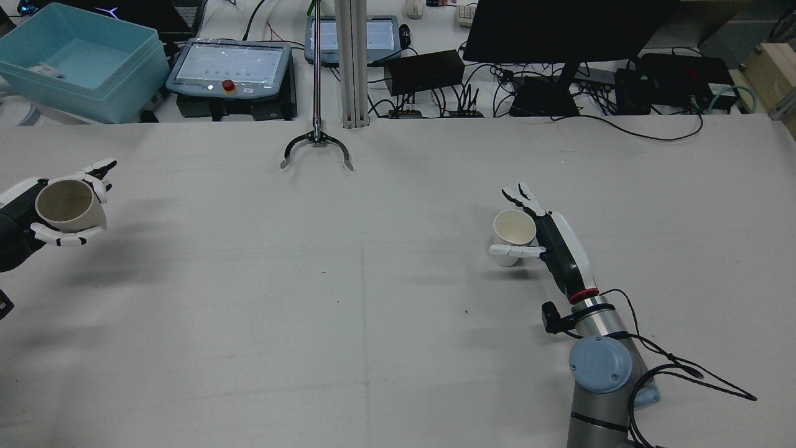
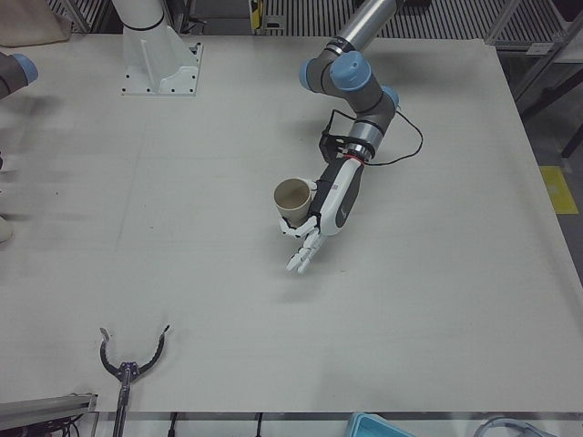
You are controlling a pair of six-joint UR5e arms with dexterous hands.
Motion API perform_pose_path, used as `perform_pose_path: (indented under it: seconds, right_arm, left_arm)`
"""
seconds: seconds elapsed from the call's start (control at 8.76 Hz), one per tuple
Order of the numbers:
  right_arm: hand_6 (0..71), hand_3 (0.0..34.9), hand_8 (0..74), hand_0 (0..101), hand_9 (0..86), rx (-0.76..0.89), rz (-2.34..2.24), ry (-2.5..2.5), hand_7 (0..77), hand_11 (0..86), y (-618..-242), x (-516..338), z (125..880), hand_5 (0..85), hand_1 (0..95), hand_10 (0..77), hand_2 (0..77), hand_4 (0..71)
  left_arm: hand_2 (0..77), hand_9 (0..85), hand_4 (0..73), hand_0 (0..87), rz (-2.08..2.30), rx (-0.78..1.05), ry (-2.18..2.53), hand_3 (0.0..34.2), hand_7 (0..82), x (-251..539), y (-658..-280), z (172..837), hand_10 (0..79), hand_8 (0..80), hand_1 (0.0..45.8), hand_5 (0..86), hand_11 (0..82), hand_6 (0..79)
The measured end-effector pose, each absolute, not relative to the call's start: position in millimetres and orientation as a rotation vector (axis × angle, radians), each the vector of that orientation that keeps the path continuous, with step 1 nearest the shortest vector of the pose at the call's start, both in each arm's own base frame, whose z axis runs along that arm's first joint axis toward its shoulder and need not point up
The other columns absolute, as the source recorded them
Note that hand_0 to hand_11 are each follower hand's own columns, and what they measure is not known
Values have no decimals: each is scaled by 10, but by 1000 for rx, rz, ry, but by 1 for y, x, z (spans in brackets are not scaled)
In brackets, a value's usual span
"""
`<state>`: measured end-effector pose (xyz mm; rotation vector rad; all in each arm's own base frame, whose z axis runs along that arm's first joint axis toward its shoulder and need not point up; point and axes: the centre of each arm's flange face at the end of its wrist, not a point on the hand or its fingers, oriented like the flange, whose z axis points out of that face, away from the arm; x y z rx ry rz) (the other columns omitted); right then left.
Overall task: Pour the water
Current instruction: 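Close the right hand fingers around the second beige cup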
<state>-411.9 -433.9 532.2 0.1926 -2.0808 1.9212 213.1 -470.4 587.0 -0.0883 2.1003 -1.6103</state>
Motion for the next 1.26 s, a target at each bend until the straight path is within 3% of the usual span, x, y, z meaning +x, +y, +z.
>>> perform_pose_path:
  seconds: [0.57,0.8,0.91,1.26]
  right_arm:
    - [38,0,16,460,22,186,1929,-2074,71,60,-431,-406,541,55,93,38,71,76]
    - [11,0,16,460,22,185,1934,-2068,49,60,-429,-402,547,49,115,27,33,54]
    - [11,0,16,460,22,187,1934,-2065,49,60,-429,-401,549,44,104,27,65,65]
    - [38,0,16,459,22,191,1933,-2060,60,60,-428,-402,551,44,93,27,49,65]
  left_arm:
    - [415,55,349,527,-1609,-82,2094,1,114,215,-470,589,54,27,169,535,109,44]
    - [415,55,349,527,-1608,-82,2095,1,114,215,-470,589,54,27,169,535,109,44]
    - [415,55,349,525,-1609,-82,2095,0,114,215,-470,588,54,27,169,535,109,44]
    - [415,55,349,528,-1608,-82,2096,0,114,215,-470,588,54,27,169,529,109,44]
